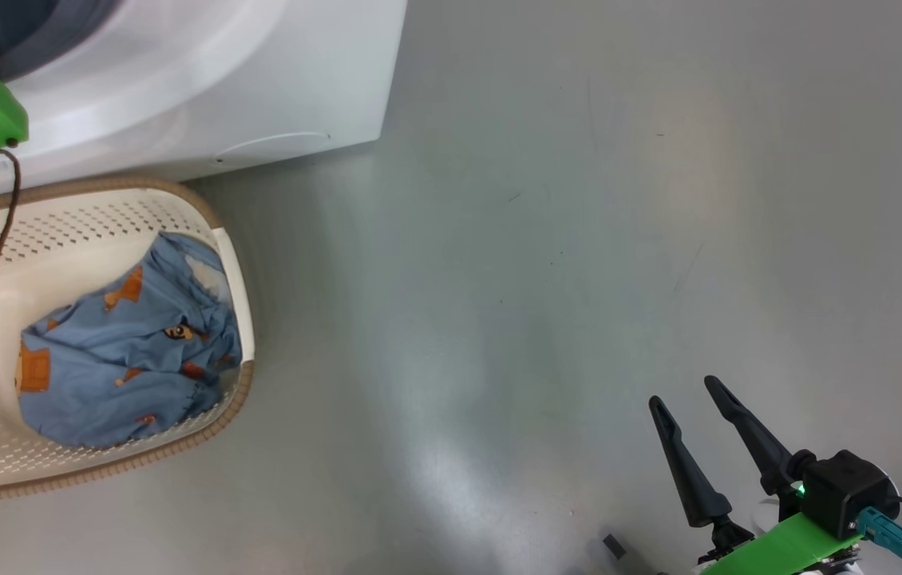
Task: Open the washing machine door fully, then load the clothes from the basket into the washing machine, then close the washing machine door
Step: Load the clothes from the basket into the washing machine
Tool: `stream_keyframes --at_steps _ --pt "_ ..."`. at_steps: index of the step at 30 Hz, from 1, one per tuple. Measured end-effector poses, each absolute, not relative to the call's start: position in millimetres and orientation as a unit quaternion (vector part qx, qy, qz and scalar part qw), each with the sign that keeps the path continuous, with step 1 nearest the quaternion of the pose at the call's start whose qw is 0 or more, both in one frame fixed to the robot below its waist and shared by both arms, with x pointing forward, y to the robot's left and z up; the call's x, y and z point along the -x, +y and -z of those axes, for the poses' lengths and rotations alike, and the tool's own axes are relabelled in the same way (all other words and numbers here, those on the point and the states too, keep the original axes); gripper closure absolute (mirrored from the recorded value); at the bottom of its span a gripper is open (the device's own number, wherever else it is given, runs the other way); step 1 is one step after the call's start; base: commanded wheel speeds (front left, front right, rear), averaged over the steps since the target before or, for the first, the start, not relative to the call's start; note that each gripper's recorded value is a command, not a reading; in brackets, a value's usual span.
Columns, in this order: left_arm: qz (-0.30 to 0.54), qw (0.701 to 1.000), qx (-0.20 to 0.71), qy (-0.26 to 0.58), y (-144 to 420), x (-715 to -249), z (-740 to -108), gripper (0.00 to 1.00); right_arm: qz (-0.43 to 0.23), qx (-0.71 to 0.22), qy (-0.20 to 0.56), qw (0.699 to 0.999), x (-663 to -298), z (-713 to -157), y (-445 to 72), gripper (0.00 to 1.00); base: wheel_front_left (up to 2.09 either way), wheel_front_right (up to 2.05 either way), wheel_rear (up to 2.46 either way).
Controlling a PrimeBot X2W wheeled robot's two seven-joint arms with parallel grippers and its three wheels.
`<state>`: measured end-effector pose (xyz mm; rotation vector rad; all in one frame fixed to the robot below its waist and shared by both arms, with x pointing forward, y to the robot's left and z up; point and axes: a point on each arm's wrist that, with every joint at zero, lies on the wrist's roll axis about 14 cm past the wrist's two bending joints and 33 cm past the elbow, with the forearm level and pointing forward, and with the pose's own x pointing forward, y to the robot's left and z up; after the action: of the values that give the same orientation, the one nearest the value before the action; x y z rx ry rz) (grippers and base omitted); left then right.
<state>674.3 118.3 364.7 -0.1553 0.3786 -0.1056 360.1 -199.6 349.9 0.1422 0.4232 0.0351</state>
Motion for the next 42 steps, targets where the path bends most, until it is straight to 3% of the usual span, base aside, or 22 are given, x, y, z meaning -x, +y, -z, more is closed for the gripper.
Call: stream_keyframes --at_steps 19,23,25,33,42 --pt "0.049 0.977 0.065 0.197 121.8 -673.3 -354.6 0.00 -0.014 -0.072 0.220 0.973 -354.6 -345.5 -200.2 0.00 0.00 0.00 0.00" --pt "0.048 0.978 0.068 0.194 121.3 -676.4 -354.7 0.07 -0.012 -0.071 0.221 0.973 -354.9 -344.3 -201.3 0.00 0.00 0.00 0.00" --pt "0.048 0.978 0.067 0.193 121.0 -677.6 -354.3 0.16 -0.011 -0.070 0.223 0.972 -354.7 -343.5 -202.2 0.00 0.00 0.00 0.00" --pt "0.044 0.978 0.067 0.191 122.0 -678.5 -350.6 0.33 -0.006 -0.068 0.223 0.972 -355.5 -342.9 -205.7 0.00 0.00 0.00 0.00" --pt "0.032 0.981 0.058 0.183 131.4 -680.6 -353.3 0.77 -0.006 -0.070 0.223 0.972 -356.1 -342.4 -204.9 0.00 0.00 0.00 0.00"
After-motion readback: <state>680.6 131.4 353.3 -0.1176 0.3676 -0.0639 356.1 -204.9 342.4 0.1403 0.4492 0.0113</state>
